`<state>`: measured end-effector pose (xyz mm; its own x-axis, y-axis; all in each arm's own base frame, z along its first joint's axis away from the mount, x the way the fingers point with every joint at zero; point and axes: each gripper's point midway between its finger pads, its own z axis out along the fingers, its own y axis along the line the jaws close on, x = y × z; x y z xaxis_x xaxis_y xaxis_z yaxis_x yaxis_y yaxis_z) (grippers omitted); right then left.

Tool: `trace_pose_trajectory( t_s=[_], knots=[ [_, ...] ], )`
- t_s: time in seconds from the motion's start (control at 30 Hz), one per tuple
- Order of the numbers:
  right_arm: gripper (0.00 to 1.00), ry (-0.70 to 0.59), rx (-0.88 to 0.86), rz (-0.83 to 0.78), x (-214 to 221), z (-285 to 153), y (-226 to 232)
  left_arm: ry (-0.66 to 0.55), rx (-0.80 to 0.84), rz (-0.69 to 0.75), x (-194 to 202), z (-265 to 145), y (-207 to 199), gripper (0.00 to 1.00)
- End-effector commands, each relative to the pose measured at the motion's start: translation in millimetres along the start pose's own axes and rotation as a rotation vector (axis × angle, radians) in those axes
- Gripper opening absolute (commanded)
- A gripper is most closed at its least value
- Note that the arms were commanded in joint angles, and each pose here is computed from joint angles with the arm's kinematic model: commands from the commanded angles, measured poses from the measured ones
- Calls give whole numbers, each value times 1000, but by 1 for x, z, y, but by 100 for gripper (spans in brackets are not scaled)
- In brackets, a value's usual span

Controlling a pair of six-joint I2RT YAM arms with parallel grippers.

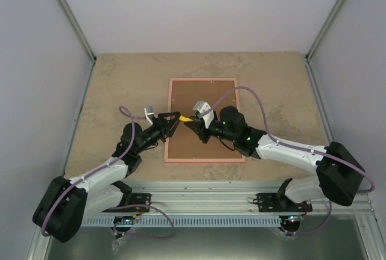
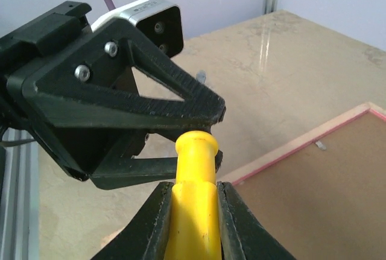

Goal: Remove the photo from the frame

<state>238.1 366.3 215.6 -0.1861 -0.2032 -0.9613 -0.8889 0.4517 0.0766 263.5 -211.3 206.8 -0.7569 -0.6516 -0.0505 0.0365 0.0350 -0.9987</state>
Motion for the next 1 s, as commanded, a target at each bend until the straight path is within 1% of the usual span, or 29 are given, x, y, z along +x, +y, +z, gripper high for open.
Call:
trace_pose_trajectory(
  t_s=[0.0,0.1,0.23,0.27,0.37,0.43,0.57,0.67,0.83,0.97],
  knots=[
    [0,62,25,-38,9,-2,-6,-28,-129,116,-10,-3,27,48],
    [0,117,54,-4,19,-6,-18,-42,-226,215,-17,-7,42,56],
    [0,153,99,26,30,-16,-37,-91,-359,362,-33,-16,56,67],
    [0,162,106,21,34,-18,-38,-100,-418,395,-37,-20,63,70],
    [1,188,97,5,43,-17,-37,-120,-519,492,-51,-25,71,79],
    [0,203,77,3,49,-15,-35,-110,-572,530,-57,-27,79,81],
    [0,234,43,10,62,-8,-31,-92,-663,538,-67,-31,105,84],
    [0,265,14,24,76,-1,-27,-63,-681,514,-70,-30,123,84],
    [1,323,-33,46,103,9,-17,1,-700,502,-68,-22,144,80],
    [1,342,-55,61,115,12,-11,13,-743,515,-75,-20,158,74]
  ],
)
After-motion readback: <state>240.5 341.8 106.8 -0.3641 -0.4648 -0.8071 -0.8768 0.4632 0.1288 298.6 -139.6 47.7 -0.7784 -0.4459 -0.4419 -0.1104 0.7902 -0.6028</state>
